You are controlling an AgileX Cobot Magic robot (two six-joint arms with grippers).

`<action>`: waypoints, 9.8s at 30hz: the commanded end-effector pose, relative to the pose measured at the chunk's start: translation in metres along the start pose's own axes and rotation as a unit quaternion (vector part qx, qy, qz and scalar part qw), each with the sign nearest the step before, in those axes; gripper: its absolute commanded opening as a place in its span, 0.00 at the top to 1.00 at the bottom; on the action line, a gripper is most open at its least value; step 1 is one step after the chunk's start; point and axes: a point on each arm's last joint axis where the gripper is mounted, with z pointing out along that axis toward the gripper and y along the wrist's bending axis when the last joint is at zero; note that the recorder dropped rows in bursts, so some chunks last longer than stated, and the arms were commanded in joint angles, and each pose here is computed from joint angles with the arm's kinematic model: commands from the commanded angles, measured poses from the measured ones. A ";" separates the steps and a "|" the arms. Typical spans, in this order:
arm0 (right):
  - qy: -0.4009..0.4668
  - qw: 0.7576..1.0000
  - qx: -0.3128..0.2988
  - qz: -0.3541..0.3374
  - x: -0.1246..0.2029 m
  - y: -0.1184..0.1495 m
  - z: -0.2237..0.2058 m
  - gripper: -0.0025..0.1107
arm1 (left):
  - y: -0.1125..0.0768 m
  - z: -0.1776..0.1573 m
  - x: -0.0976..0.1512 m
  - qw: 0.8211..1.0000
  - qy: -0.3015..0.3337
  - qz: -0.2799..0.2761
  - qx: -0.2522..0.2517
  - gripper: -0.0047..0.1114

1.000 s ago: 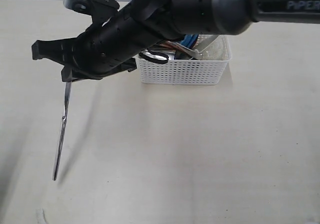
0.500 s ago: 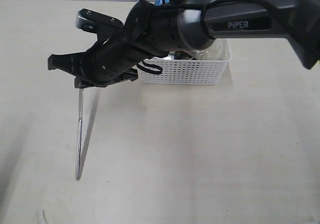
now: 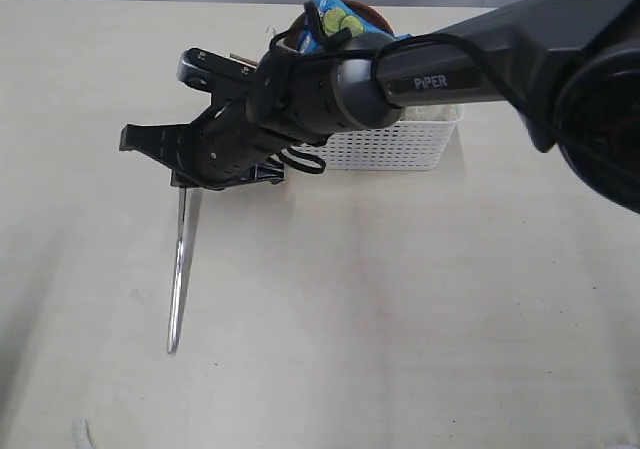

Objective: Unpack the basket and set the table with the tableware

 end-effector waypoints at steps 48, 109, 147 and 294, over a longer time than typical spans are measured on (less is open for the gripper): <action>0.150 0.951 0.120 -0.242 0.074 0.058 -0.038 0.56 | 0.000 0.000 0.001 1.000 -0.001 -0.005 0.000 0.96; 0.139 0.966 0.214 -0.038 -0.031 0.069 -0.073 0.50 | 0.000 0.000 0.001 1.000 -0.001 -0.005 0.000 0.96; 0.120 0.825 0.456 -0.311 -0.068 -0.027 -0.087 0.58 | 0.000 0.000 0.001 1.000 -0.001 -0.005 0.000 0.96; 0.133 0.875 0.396 -0.246 0.041 0.023 -0.046 0.98 | 0.000 0.000 0.001 1.000 -0.001 -0.005 0.000 0.96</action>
